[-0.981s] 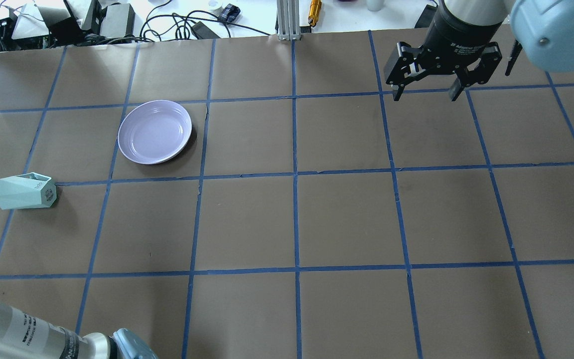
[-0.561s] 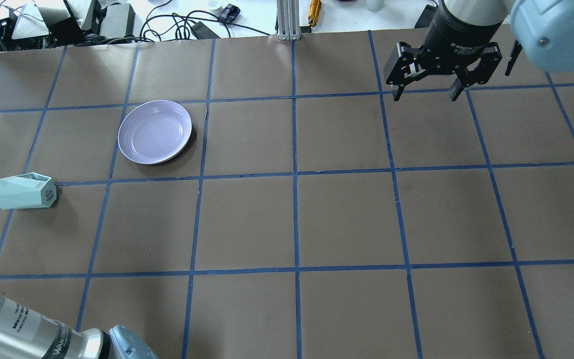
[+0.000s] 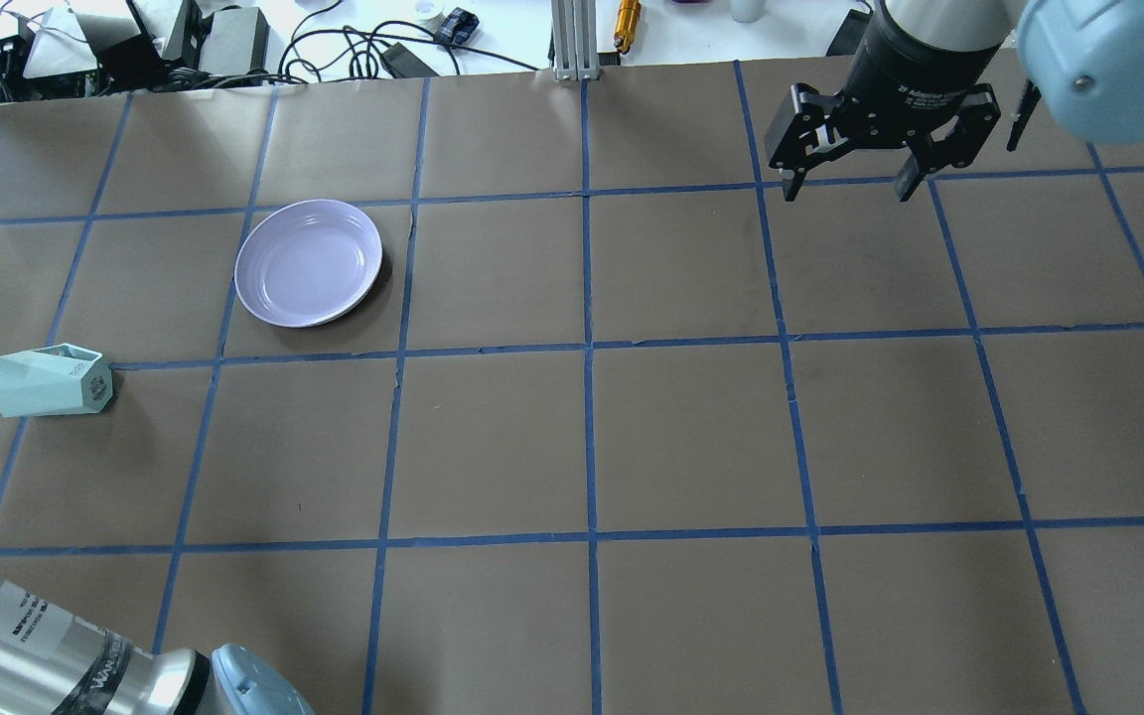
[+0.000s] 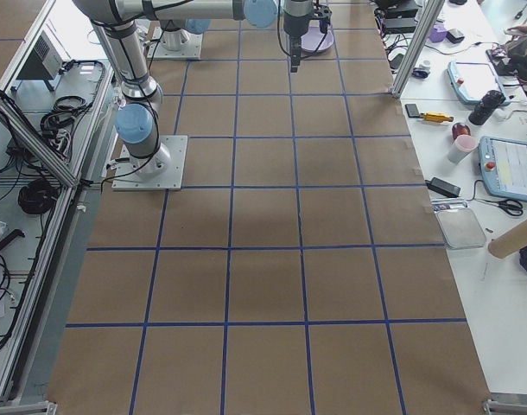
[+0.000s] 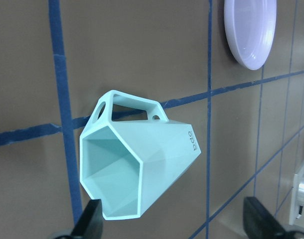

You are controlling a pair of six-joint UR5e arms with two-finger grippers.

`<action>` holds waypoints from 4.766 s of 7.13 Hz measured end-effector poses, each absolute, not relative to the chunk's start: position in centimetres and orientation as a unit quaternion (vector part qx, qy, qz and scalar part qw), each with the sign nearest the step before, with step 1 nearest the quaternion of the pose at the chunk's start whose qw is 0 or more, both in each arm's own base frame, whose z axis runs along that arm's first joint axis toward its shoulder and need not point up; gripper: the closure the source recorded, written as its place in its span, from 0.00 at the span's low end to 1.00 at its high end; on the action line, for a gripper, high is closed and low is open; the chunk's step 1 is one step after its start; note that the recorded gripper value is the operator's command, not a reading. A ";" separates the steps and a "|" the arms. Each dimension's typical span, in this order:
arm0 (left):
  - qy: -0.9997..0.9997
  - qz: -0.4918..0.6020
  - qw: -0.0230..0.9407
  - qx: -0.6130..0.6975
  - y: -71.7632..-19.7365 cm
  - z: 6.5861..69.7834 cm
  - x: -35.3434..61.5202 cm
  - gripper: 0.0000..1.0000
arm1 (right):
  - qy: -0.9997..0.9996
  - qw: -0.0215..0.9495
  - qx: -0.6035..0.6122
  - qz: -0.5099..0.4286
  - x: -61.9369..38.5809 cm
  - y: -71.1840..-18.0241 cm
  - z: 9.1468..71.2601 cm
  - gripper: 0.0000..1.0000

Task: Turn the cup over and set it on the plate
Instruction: 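Lower the left gripper and grasp the mint-green mug by its rim, then lift the mug with the left gripper, turning it upright toward the plate, then lower the upright mug onto the white plate with the left gripper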

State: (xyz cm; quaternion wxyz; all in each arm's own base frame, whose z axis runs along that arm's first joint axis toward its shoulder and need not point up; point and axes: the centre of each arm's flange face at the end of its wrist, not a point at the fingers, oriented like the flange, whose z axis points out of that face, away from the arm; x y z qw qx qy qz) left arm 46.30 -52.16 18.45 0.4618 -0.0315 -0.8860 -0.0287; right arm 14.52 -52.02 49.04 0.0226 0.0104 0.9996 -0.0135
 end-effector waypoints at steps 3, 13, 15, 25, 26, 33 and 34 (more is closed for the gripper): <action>-0.868 -0.029 0.494 -0.034 -52.0 16.1 45.9 0.42 | 1.000 0.023 0.010 -0.013 14.5 -52.0 49.0 0.00; -0.860 -0.007 0.506 -0.056 -52.8 17.2 45.1 1.00 | 1.000 0.023 0.010 -0.014 14.5 -52.0 49.0 0.00; -0.868 -0.010 0.492 -0.061 -53.2 20.3 44.5 1.00 | 1.000 0.023 0.010 -0.014 14.5 -52.0 49.0 0.00; -0.954 -0.132 0.249 -0.101 -59.0 43.9 17.0 1.00 | 1.000 0.023 0.011 -0.013 14.5 -52.0 49.0 0.00; -0.962 -0.135 0.219 -0.089 -58.5 44.0 13.1 1.00 | 1.000 0.023 0.011 -0.013 14.5 -52.0 49.0 0.00; -0.997 -0.035 0.061 0.031 -60.7 38.9 -0.5 1.00 | 1.000 0.023 0.010 -0.014 14.5 -52.0 49.0 0.00; -0.997 -0.022 0.056 0.047 -61.1 37.4 -0.6 1.00 | 1.000 0.023 0.010 -0.014 14.5 -52.0 49.0 0.00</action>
